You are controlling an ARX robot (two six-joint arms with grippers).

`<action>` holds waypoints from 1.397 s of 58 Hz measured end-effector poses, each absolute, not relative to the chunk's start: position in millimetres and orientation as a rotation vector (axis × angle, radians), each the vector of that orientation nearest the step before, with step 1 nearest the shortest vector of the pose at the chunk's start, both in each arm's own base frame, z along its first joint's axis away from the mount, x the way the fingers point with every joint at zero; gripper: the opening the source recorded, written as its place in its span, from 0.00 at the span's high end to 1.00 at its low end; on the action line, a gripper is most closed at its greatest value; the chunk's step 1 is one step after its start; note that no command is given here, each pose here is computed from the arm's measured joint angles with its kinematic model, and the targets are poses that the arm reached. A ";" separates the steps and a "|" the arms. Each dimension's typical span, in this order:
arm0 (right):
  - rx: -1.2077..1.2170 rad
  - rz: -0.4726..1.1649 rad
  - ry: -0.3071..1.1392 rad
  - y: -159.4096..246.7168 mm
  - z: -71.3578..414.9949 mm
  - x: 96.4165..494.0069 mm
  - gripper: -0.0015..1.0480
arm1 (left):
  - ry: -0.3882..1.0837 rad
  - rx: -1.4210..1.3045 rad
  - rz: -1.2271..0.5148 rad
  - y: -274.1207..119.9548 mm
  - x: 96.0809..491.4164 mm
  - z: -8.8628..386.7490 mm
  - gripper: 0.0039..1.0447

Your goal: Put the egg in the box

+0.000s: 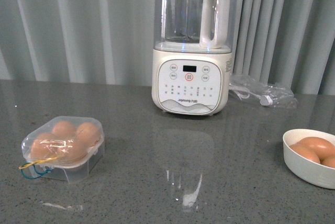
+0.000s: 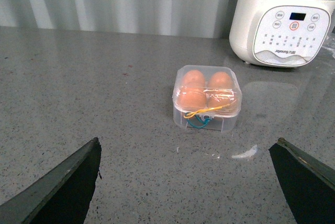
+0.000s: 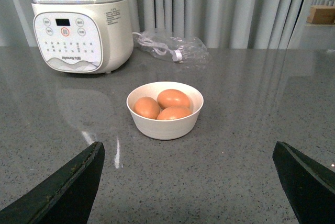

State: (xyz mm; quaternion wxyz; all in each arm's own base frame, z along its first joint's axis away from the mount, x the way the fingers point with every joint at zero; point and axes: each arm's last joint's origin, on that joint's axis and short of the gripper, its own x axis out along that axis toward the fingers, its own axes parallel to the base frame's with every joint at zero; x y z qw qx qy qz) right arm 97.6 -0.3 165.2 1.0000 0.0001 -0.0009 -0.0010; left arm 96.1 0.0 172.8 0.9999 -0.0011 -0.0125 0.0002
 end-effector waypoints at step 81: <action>0.000 -0.002 -0.002 -0.3 165.2 97.6 0.07 | -0.025 -0.002 0.000 0.0 96.1 172.8 0.06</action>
